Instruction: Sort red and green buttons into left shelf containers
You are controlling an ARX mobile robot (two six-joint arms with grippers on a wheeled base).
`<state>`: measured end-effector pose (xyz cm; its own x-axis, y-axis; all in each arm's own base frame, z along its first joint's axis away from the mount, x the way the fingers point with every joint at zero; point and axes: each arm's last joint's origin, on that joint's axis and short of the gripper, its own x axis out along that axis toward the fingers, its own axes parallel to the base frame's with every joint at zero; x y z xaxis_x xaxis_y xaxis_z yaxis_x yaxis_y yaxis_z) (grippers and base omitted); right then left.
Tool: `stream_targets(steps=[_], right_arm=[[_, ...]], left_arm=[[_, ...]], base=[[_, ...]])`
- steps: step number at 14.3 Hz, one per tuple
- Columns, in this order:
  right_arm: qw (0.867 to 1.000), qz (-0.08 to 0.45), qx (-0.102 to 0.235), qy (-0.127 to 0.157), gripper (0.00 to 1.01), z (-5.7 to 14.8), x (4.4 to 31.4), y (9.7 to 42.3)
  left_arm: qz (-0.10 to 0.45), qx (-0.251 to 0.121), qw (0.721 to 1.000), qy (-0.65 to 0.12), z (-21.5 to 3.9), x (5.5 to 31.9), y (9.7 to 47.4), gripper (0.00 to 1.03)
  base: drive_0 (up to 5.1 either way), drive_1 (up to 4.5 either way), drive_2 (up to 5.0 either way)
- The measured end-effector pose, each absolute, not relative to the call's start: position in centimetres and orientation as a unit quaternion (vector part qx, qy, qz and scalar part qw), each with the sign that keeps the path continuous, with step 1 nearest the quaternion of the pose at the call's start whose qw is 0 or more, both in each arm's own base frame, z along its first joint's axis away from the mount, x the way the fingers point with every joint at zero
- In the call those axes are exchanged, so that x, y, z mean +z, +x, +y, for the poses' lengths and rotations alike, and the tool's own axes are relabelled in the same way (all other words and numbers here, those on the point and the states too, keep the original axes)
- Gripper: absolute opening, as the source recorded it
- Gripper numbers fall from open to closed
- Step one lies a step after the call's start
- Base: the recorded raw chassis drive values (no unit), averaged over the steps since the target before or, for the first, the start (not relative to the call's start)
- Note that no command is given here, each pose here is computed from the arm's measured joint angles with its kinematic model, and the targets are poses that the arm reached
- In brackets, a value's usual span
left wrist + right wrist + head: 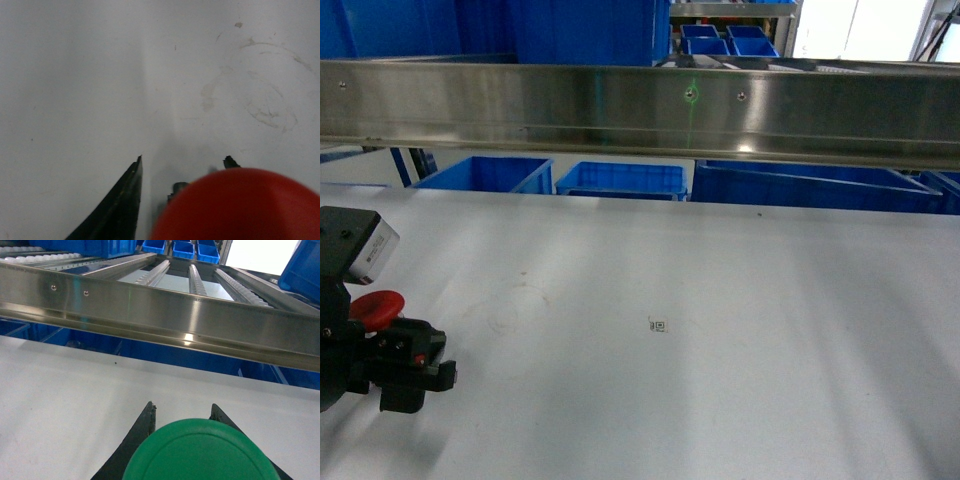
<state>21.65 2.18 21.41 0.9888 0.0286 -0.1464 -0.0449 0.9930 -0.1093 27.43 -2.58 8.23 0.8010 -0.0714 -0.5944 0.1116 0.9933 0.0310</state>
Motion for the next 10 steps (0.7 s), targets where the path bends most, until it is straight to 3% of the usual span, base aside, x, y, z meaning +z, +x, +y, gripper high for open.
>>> stream_targets(steps=[2, 4, 5, 6, 7, 10], right_arm=[[0.996, 0.072, 0.018, -0.056, 0.26, 2.2, 21.4, 21.6], [0.996, 0.072, 0.018, -0.056, 0.26, 2.2, 21.4, 21.6], [0.996, 0.072, 0.018, -0.056, 0.26, 2.2, 21.4, 21.6], [0.996, 0.072, 0.018, -0.056, 0.26, 2.2, 21.4, 21.6], [0.996, 0.072, 0.018, -0.056, 0.26, 2.2, 21.4, 21.6], [0.996, 0.072, 0.018, -0.056, 0.26, 2.2, 21.4, 21.6]], left_arm=[[0.305, -0.049, 0.951, 0.032, -2.6, 8.7, 27.4, 0.31], [0.281, -0.054, 0.958, 0.030, -2.8, 10.4, 27.3, 0.28], [0.217, -0.056, 0.974, 0.022, -2.8, 14.0, 26.7, 0.27], [0.134, -0.055, 0.989, -0.020, -2.1, 22.1, 23.5, 0.27], [0.073, -0.056, 0.995, -0.038, -1.8, 26.2, 22.1, 0.27], [0.078, -0.056, 0.995, -0.037, -2.0, 25.8, 22.4, 0.27]], base=[[0.0, 0.00, 0.0], [0.0, 0.00, 0.0], [0.0, 0.00, 0.0], [0.0, 0.00, 0.0], [0.0, 0.00, 0.0], [0.0, 0.00, 0.0]])
